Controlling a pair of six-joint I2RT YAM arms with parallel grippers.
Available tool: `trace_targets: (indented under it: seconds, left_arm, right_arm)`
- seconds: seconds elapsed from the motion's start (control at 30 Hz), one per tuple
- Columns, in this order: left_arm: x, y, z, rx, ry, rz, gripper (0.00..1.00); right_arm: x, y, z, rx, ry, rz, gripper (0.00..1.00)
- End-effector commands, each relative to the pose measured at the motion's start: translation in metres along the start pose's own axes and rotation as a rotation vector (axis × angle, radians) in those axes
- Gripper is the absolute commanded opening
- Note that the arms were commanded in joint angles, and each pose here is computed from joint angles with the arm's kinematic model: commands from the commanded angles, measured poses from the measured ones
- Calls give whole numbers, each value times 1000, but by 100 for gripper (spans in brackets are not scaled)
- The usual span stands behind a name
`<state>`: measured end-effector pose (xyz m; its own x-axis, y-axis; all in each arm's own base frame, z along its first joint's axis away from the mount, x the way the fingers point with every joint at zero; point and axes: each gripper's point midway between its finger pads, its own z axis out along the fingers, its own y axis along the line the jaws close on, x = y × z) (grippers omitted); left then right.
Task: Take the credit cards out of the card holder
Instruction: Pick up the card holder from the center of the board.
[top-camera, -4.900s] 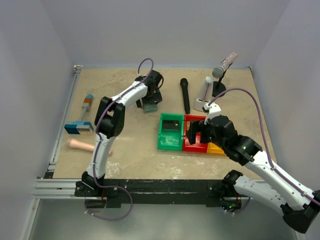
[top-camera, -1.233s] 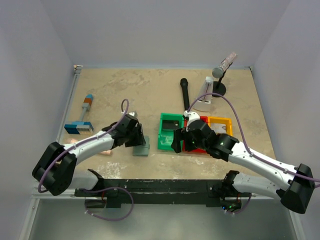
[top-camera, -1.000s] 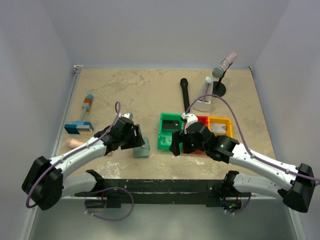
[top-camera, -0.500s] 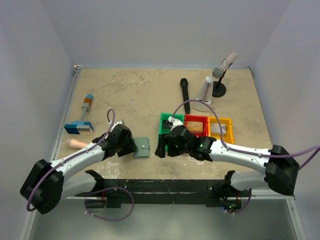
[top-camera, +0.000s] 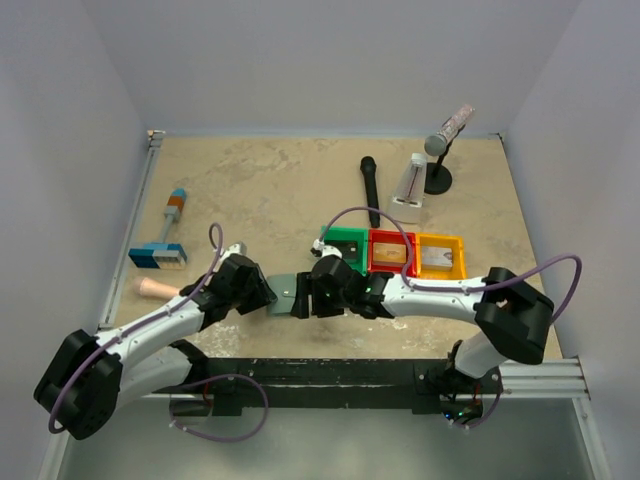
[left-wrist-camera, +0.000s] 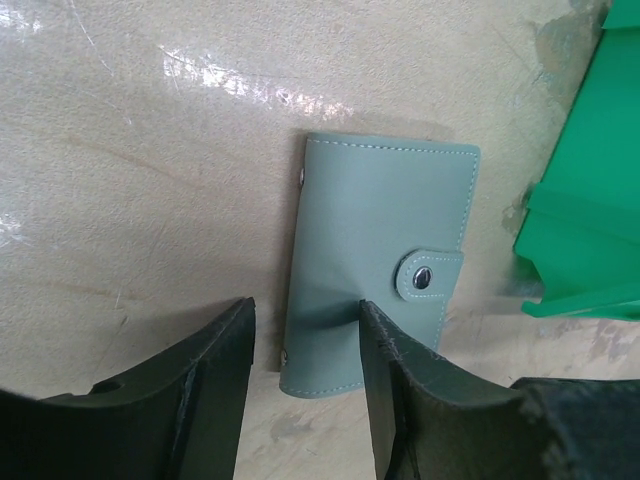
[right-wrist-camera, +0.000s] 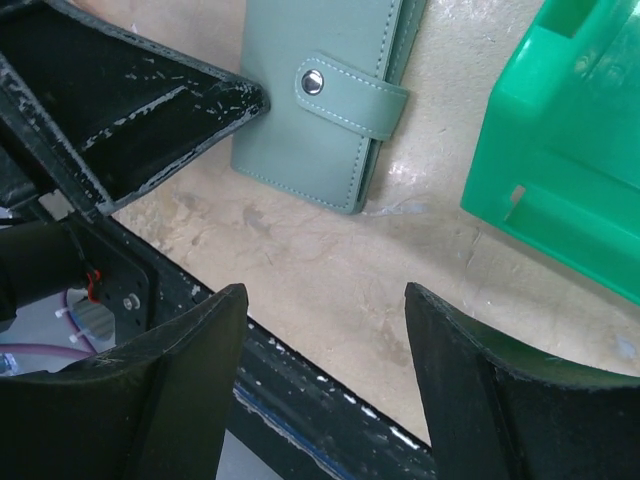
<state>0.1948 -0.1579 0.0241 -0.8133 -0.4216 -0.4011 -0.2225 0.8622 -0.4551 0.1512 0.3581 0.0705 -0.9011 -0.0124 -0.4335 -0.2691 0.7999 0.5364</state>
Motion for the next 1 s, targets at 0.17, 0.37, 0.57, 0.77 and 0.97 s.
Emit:
trace_targets:
  seconds: [0.17,0.37,0.57,0.77,0.97]
  left_arm:
    - [17,16,1,-17,47,1,49]
    - [20,20,0,-13,44,0,48]
    - [24,25,-1,-18,46,-5,47]
    - [25,28,-1,-15,42,-7,46]
    - [25,26,-1,-5,40,-8,45]
  right_arm:
    - [-10,25,17,-36,-1,44,66]
    - [-8,22,29,-13,10,85,61]
    - [-9,16,40,19,16,135,59]
    - [-14,7,48,24,17,185,59]
    - [-21,9,50,-21,2,197,55]
